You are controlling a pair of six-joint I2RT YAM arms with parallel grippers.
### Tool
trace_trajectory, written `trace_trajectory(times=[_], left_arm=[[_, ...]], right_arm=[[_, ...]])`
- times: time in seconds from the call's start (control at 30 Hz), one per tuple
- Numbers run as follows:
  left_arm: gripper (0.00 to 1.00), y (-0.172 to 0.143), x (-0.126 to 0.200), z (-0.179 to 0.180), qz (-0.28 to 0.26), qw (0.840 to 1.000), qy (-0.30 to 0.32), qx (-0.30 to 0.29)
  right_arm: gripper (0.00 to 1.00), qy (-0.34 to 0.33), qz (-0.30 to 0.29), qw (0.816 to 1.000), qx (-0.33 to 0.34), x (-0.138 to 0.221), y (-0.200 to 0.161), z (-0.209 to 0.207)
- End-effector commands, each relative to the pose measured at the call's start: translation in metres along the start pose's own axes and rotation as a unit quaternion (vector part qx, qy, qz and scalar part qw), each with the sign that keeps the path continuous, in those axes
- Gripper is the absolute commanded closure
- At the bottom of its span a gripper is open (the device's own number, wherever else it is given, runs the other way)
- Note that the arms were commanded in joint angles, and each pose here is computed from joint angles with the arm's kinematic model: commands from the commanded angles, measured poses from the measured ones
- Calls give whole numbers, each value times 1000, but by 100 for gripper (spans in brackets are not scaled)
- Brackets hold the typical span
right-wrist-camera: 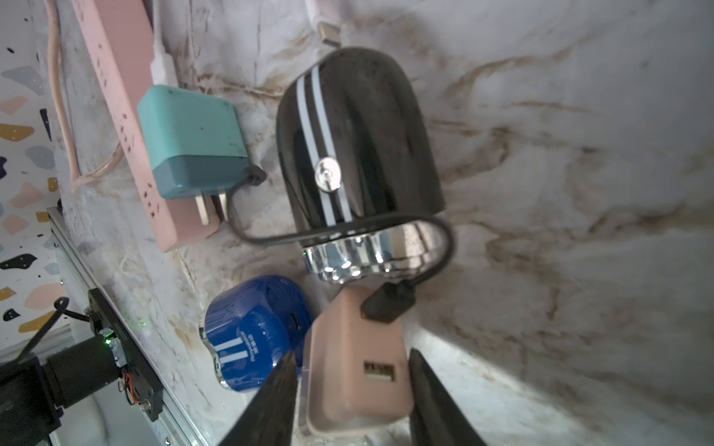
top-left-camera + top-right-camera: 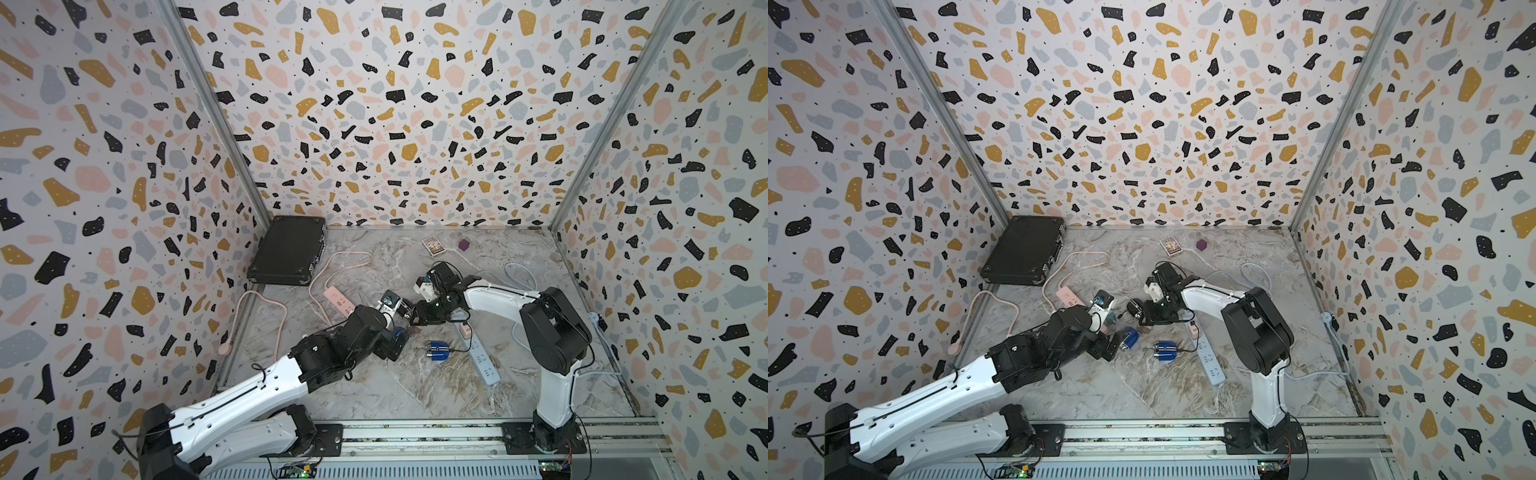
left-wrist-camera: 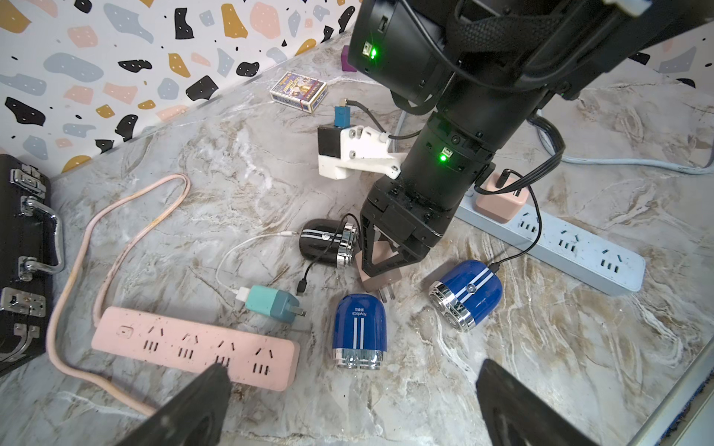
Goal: Unplug the electric shaver
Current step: Place the plug at the center of the board.
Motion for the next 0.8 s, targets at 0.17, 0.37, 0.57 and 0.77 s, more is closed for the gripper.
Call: trace_trajectory(times=[0.17,0.37,0.57,0.77], left_arm=[[0,2,1,2,-2,1000,3,3],[1,-4,-6,-6,21,999,-17,-37],[0,-11,-21,-21,30,994,-60,-90],[1,-17,-54,-37,61,986,-82,-133]], right_arm=[[34,-27,-3,1000,16,25,5,1],[20,-14,-58,997,40,68,13,23],[23,-47,-139,988,40,137,6,21],[23,-108,-172,979,22,182,-31,-4]])
Point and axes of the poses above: each gripper's point midway between its finger pads, its own x axis back along the fingers, its own z axis along the line the jaws close on, y = z × x, the point moved 3 cm from there along x, back along the fingers, and after that the axes turned 5 degrees about x, right-handed, at the moved point
